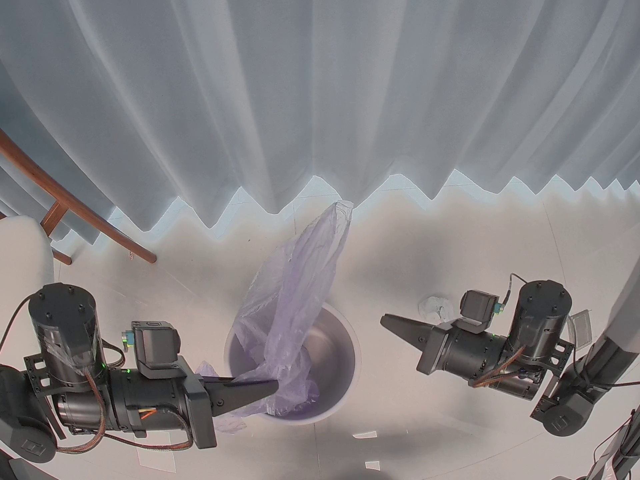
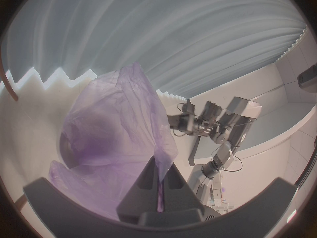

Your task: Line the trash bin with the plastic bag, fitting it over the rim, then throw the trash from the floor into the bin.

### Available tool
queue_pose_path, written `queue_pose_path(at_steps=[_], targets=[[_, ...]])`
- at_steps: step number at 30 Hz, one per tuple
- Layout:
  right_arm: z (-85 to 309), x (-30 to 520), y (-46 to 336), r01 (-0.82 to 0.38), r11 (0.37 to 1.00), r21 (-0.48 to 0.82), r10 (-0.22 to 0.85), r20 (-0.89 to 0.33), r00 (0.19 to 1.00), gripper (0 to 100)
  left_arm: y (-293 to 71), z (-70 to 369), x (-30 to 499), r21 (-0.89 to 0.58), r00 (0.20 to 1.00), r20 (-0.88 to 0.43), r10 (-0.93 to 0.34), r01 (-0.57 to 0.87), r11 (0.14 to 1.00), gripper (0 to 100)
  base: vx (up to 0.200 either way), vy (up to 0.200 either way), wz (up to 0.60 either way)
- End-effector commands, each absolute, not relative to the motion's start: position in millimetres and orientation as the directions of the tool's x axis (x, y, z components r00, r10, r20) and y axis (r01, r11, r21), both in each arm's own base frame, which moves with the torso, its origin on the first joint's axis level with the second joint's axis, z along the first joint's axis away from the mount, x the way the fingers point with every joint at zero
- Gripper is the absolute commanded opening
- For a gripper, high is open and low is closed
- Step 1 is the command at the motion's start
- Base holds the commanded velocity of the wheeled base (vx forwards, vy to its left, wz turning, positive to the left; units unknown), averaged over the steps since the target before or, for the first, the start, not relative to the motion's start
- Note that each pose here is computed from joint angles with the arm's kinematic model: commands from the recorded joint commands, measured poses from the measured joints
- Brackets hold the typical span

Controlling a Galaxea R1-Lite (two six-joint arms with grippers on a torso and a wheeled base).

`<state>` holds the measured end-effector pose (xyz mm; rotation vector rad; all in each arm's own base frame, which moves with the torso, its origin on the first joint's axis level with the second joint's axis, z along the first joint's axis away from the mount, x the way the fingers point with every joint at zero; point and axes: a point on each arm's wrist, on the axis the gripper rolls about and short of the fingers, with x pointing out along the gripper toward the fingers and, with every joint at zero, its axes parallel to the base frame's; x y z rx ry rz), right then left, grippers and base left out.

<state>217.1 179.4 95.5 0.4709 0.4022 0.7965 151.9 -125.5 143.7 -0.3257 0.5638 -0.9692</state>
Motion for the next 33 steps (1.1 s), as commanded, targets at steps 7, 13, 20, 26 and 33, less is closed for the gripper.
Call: queue_pose_path(at_steps=[7, 13, 20, 26, 33], targets=[[50, 273, 202, -0.477, 0.657, 0.584, 0.638, -0.093, 0.765, 0, -136, 134, 124, -0.54, 0.3, -0.335, -0.893, 0.716, 0.443, 0, 0.0, 0.0, 0.0], [58, 282, 205, -0.473, 0.628, 0.618, 0.63, -0.047, 0.775, 0, -134, 136, 112, -0.55, 0.244, -0.32, -0.916, 0.739, 0.389, 0, 0.0, 0.0, 0.0], [61, 298, 205, -0.465, 0.635, 0.617, 0.593, -0.005, 0.805, 0, -133, 136, 112, -0.551, 0.242, -0.319, -0.916, 0.739, 0.388, 0, 0.0, 0.0, 0.0], [80, 312, 214, -0.52, 0.613, 0.595, 0.587, 0.098, 0.804, 0, -130, 144, 112, -0.539, 0.265, -0.281, -0.922, 0.752, 0.38, 0, 0.0, 0.0, 0.0], [80, 331, 229, -0.575, 0.629, 0.523, 0.592, 0.157, 0.79, 0, -130, 144, 112, -0.538, 0.27, -0.283, -0.92, 0.749, 0.386, 0, 0.0, 0.0, 0.0]])
